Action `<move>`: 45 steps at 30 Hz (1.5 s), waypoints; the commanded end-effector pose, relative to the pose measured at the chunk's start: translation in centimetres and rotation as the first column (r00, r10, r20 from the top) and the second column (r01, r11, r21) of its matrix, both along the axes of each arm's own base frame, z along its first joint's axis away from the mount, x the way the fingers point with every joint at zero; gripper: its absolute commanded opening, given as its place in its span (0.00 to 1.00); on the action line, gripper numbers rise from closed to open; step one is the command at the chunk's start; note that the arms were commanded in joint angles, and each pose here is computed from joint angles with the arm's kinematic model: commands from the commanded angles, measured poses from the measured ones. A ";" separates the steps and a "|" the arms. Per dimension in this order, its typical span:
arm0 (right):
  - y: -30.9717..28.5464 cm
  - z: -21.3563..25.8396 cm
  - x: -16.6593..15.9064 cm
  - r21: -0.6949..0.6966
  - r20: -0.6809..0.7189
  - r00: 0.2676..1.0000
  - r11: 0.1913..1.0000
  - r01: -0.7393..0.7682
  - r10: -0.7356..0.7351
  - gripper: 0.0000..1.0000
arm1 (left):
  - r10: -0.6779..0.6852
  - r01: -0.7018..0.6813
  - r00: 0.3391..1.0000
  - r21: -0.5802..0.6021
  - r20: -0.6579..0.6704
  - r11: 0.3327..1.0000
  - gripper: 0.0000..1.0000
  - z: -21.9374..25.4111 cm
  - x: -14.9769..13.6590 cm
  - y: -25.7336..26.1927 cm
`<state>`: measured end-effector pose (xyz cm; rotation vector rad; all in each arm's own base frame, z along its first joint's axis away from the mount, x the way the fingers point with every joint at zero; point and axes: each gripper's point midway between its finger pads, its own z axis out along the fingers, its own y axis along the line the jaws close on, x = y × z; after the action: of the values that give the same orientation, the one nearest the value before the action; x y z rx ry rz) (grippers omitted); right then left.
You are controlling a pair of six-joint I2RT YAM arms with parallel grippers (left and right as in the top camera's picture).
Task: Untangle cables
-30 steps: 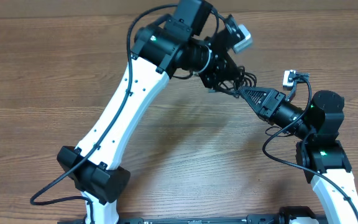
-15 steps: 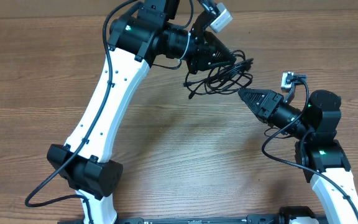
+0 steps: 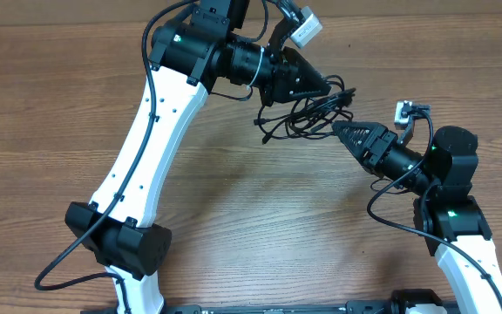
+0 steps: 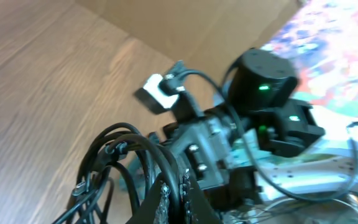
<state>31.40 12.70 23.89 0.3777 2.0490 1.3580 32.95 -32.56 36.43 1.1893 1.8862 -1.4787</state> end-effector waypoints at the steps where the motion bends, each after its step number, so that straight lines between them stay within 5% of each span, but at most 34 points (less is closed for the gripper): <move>1: -0.2 -0.2 0.3 -0.016 -0.003 1.000 1.000 0.023 -0.023 0.68 | -0.127 0.122 0.992 -0.154 -0.023 0.981 0.04 4.0 -2.7 0.1; 16: -2.9 -4.1 0.9 -0.138 -0.121 0.974 0.975 0.175 -0.192 0.80 | -0.238 0.219 0.970 -0.250 -0.050 0.943 0.04 5.7 -4.9 -0.1; 26: -5.5 -6.8 0.8 -0.262 -0.180 0.924 0.922 0.286 -0.337 0.81 | -0.211 0.175 0.970 -0.262 -0.118 0.949 0.04 6.1 -3.7 1.4; 36: -4.1 -5.8 0.7 -0.203 -0.168 0.951 0.953 0.223 -0.258 0.82 | -0.105 0.084 0.989 -0.194 -0.102 0.977 0.04 4.9 -1.6 2.2; 41: -7.0 -8.1 0.3 -0.316 -0.220 0.889 0.891 0.325 -0.402 0.82 | -0.073 0.037 0.984 -0.213 -0.163 0.976 0.04 5.5 -0.3 4.1; 45: -6.4 -7.5 0.4 -0.280 -0.214 0.906 0.911 0.302 -0.366 0.85 | -0.064 0.029 0.985 -0.211 -0.162 0.977 0.04 5.4 -0.1 4.3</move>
<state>31.34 6.64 15.75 0.8125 2.2330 0.8769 33.48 -28.73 39.98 1.0328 1.8166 -1.7871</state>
